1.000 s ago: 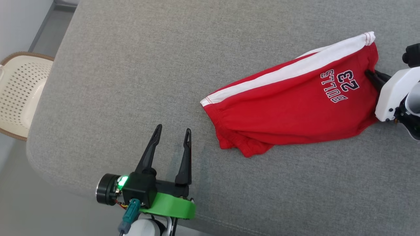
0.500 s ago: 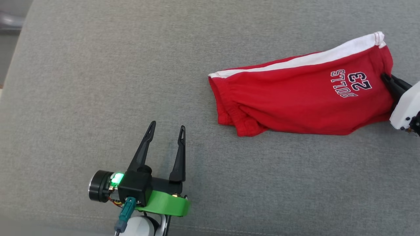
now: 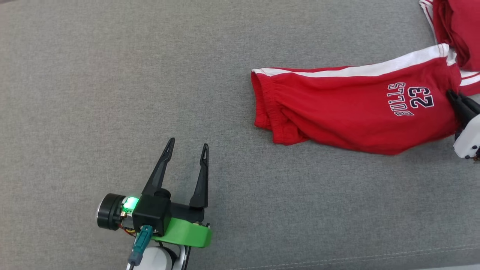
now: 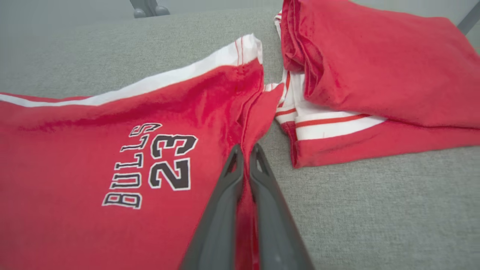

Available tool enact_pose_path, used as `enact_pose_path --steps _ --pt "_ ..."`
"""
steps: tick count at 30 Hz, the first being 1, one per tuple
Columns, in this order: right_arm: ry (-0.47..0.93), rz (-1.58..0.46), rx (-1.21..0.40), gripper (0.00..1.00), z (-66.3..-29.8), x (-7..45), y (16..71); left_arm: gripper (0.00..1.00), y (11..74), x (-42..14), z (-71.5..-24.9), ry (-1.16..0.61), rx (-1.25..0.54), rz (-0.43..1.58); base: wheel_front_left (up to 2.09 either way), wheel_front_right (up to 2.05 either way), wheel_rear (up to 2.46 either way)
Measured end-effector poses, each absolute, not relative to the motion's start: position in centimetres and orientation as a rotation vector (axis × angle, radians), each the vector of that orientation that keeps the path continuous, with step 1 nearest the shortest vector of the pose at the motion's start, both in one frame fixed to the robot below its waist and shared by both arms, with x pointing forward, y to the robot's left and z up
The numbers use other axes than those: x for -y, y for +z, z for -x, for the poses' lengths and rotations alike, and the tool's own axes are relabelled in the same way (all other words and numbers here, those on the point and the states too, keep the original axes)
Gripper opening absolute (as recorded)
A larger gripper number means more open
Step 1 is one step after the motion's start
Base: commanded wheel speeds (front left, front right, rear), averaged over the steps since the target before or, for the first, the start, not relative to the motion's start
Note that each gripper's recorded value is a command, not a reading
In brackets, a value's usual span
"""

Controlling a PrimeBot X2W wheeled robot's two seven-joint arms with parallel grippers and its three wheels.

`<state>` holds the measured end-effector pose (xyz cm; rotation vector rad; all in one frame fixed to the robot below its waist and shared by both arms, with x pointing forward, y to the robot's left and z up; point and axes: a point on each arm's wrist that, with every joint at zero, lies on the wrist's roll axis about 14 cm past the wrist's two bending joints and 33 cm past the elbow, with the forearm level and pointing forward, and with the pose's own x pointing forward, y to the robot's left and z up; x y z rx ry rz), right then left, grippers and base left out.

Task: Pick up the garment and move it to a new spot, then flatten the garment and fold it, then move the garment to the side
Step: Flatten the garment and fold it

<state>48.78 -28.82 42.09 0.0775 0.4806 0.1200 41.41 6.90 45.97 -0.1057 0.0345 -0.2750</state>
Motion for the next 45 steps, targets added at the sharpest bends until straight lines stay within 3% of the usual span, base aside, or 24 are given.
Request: enact_pose_path --steps 7,16,28,36,37,38,39,45 --pt "0.180 -0.069 -0.399 0.00 -50.2 26.6 46.1 1.00 46.3 -6.2 -40.9 -0.298 -0.032 0.105 0.00 0.00 0.00" --pt "0.386 -0.047 -0.325 0.00 -51.8 18.3 50.7 1.00 46.7 -7.3 -39.9 -0.258 -0.032 0.107 0.00 0.00 0.00" --pt "0.658 -0.080 -0.319 0.00 -49.4 5.7 52.4 1.00 47.1 -9.5 -38.3 -0.171 -0.039 0.131 0.00 0.00 0.00" --pt "0.748 -0.120 -0.371 0.00 -47.8 0.0 50.5 1.00 47.1 -10.3 -37.8 -0.138 -0.046 0.140 0.00 0.00 0.00" --pt "0.754 -0.123 -0.388 0.09 -47.6 -0.4 50.0 1.00 47.0 -10.3 -37.8 -0.137 -0.049 0.141 0.00 0.00 0.00" --pt "0.758 -0.128 -0.397 0.26 -47.4 -0.7 49.7 1.00 46.9 -10.3 -37.8 -0.136 -0.051 0.141 0.00 0.00 0.00" --pt "0.763 -0.136 -0.408 1.00 -47.3 -1.0 49.4 1.00 46.8 -10.4 -37.9 -0.132 -0.053 0.139 0.00 0.00 0.00" --pt "0.749 -0.235 -0.308 1.00 -47.7 -0.7 51.7 1.00 46.4 -10.3 -38.2 -0.134 -0.063 0.141 0.00 0.00 0.00"
